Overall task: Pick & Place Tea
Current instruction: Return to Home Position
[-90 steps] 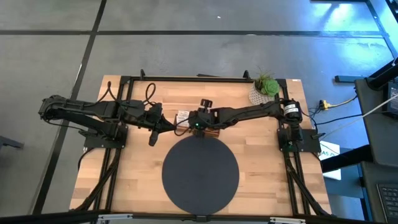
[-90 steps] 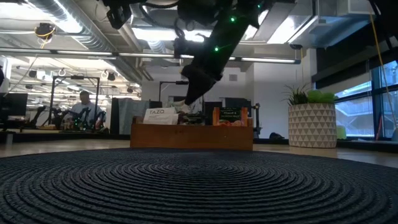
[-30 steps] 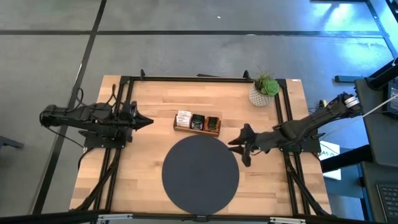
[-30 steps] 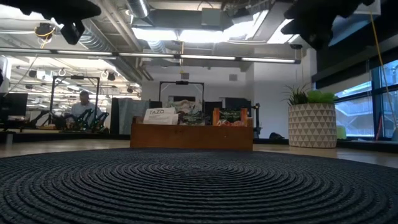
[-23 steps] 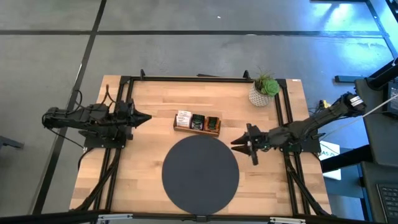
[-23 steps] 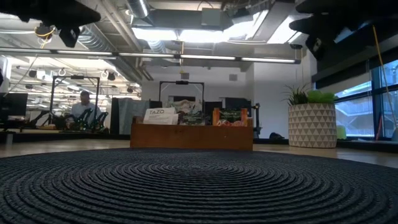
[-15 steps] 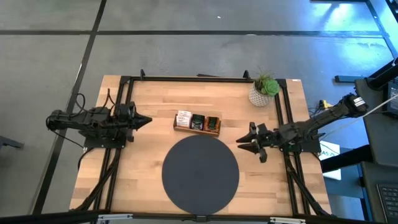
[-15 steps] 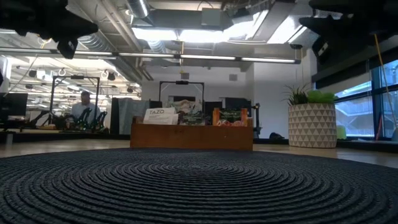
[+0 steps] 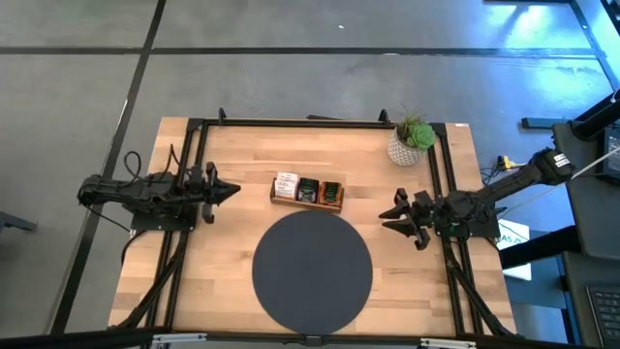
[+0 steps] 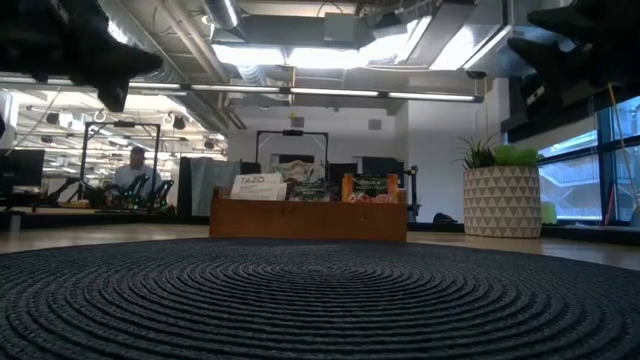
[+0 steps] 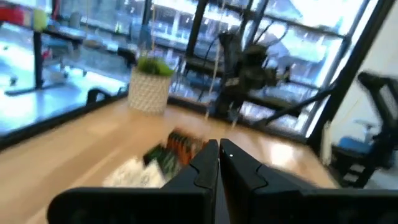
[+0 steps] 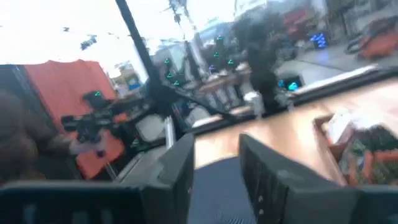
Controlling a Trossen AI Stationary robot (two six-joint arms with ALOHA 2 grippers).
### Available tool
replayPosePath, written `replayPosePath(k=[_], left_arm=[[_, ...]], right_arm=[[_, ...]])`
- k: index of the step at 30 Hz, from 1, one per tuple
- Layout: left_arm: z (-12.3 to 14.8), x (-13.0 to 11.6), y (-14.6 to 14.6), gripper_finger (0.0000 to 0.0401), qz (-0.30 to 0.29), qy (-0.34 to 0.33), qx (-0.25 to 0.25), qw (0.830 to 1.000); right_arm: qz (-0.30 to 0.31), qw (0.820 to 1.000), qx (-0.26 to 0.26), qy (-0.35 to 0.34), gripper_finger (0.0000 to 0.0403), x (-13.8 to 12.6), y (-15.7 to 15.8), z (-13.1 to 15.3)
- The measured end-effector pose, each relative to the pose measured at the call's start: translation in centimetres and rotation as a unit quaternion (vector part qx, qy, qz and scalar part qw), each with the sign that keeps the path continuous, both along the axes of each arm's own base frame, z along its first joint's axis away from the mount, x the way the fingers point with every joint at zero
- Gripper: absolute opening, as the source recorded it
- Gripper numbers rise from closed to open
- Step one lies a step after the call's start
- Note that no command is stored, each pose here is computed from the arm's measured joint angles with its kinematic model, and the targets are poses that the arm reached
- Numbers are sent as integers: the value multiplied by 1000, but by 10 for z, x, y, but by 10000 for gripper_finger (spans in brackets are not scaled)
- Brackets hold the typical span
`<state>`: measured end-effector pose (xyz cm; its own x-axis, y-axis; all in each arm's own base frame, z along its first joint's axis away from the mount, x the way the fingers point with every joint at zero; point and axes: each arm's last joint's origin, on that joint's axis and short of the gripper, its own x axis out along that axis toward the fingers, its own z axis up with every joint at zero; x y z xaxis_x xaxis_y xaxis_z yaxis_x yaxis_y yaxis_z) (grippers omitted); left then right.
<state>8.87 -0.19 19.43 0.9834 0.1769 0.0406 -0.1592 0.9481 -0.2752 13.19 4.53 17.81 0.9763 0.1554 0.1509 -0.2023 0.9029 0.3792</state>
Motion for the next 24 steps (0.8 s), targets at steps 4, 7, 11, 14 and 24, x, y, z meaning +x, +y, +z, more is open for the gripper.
replayPosePath(k=[4,7,11,14,24], left_arm=[[-16,4,0,15,1,11,-9,1000],[-22,7,-1,13,2,5,-10,1000],[-22,7,0,10,18,0,11,1000],[-22,7,1,12,37,4,29,999],[-22,7,0,11,25,11,66,997]], right_arm=[[-8,1000,-2,-2,126,0,-2,1],[-17,1000,-19,-7,126,0,-5,1],[-32,999,-30,-6,126,1,-9,1],[-22,999,-35,-1,126,0,-14,1],[-162,985,-52,18,126,-14,-29,2]])
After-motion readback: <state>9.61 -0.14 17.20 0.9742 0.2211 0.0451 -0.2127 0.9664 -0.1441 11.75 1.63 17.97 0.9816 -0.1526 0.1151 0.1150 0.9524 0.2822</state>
